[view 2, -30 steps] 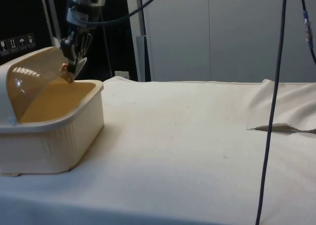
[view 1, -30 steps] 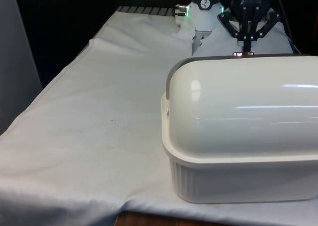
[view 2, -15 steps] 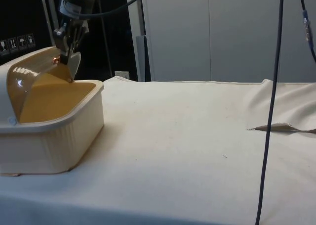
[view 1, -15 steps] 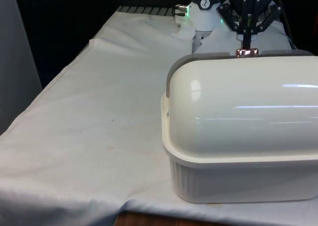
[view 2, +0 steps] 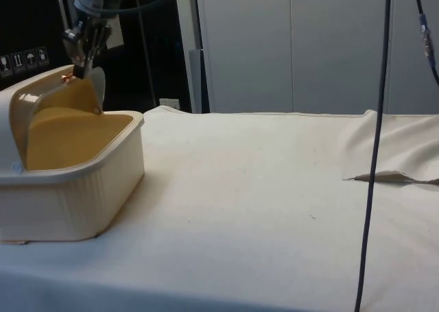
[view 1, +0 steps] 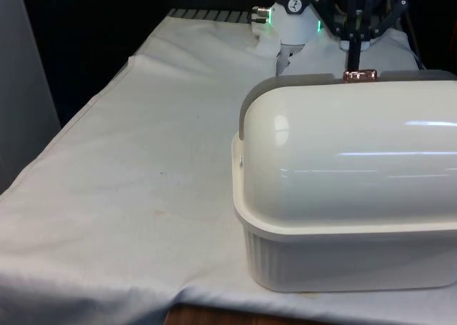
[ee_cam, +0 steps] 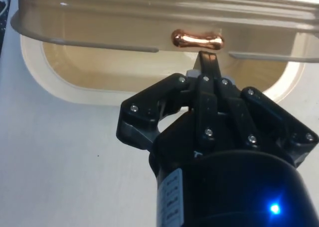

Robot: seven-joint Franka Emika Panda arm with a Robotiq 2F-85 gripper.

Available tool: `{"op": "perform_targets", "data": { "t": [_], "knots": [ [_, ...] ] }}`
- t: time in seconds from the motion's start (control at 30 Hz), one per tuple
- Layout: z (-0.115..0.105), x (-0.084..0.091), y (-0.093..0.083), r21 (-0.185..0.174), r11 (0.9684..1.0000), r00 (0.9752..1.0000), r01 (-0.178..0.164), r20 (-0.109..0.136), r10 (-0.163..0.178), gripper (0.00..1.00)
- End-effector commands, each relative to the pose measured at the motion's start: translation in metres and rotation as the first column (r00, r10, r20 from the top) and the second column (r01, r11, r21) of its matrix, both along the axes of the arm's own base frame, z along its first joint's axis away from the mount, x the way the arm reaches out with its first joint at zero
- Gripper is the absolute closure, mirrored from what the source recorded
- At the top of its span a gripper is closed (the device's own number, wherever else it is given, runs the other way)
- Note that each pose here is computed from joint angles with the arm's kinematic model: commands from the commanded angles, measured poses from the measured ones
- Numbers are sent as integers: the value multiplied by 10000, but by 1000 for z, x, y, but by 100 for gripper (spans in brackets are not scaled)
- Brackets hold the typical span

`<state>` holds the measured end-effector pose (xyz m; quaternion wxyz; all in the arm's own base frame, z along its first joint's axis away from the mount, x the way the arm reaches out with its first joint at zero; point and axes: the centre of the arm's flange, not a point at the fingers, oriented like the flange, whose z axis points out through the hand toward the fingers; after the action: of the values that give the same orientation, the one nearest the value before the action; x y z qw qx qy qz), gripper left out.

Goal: Open the lid, then close it.

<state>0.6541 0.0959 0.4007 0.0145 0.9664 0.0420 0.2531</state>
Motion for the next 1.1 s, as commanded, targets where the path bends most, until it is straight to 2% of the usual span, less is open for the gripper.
{"op": "perform_targets", "data": {
  "t": [0.0, 0.17, 0.2, 0.23, 0.27, 0.47, 0.5, 0.53, 0.7, 0.77, 0.8, 0.83, 1.07],
  "knots": [
    [1, 3, -2, -111, 9999, 9998, 130, 149, -129, 100],
    [2, 7, 1, -124, 9997, 9993, 226, 305, -222, 100],
    [2, 4, 2, -21, 9999, 9998, 115, 134, -115, 100],
    [2, 8, 3, -142, 9995, 9989, 275, 373, -269, 100],
    [3, 9, 3, -143, 9994, 9987, 316, 412, -310, 100],
    [5, 15, 6, -164, 9988, 9975, 468, 534, -459, 100],
    [4, 12, 7, -110, 9992, 9984, 381, 414, -376, 100],
    [7, 17, 6, -163, 9986, 9971, 506, 581, -495, 100],
    [13, 23, 6, -134, 9982, 9959, 578, 698, -567, 100],
    [21, 24, 6, -101, 9982, 9954, 583, 772, -574, 100],
    [18, 24, 8, -53, 9988, 9959, 489, 765, -483, 100],
    [23, 24, 6, -100, 9983, 9952, 579, 791, -569, 100],
    [50, 23, 7, -46, 9985, 9943, 549, 913, -543, 100]
  ]
}}
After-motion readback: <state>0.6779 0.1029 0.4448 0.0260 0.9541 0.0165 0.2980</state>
